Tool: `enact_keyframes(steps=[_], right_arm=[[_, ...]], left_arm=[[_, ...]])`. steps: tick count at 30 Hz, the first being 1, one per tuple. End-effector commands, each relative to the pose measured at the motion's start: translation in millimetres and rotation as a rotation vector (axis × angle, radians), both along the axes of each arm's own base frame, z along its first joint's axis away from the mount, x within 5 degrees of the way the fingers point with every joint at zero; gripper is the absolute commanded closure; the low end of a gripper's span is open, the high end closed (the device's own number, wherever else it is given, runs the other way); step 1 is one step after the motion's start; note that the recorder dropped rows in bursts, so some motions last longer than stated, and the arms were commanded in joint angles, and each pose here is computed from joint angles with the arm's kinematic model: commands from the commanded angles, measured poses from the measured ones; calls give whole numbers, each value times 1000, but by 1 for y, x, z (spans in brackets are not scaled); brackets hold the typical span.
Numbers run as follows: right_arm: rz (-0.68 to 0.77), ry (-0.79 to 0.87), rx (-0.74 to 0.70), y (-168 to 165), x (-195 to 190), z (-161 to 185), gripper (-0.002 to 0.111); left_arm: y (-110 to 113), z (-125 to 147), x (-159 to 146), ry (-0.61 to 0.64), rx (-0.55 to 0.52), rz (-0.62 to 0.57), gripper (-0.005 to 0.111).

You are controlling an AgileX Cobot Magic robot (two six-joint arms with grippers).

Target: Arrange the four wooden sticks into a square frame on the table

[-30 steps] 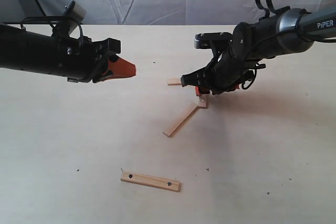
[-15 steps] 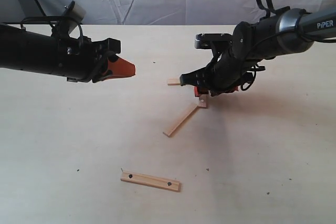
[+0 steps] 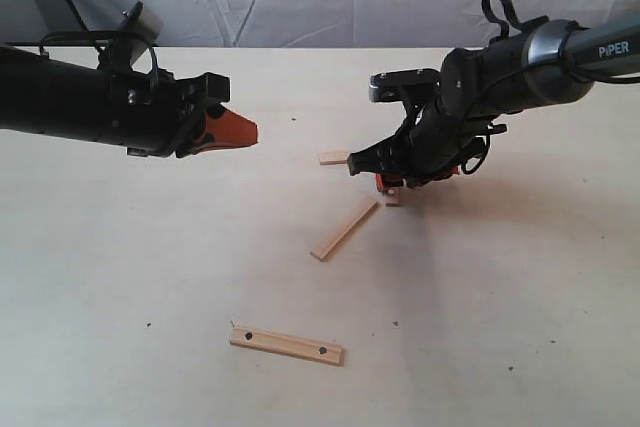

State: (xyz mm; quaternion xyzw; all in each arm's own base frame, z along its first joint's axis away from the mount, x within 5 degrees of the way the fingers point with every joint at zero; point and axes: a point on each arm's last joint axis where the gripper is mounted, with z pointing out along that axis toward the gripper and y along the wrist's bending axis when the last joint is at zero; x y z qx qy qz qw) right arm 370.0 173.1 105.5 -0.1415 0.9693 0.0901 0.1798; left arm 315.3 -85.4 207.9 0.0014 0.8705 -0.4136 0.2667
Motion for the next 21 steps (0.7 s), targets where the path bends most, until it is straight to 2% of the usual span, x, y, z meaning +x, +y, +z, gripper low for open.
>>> enact_keyframes(steps=[1,8,12,15,18,21], right_arm=[[19,20,-24,-2,-2,-3,63],[-10,-11,25,-6,-5,37,63],[-82,10,40,-32,-5,64,63],[-172,38,45,-68,-1,79,63],[-252,59,43,-106,0,89,63],[-305,101,47,-140,-1,91,63]], left_arm=[[-2,3,-1,-13,1,-8,107],[-6,3,-2,-15,7,-26,107],[-22,7,-4,-53,87,-140,107],[-43,14,-6,-109,225,-204,107],[-66,16,-10,-173,456,-277,107],[-96,15,-14,-221,628,-354,107]])
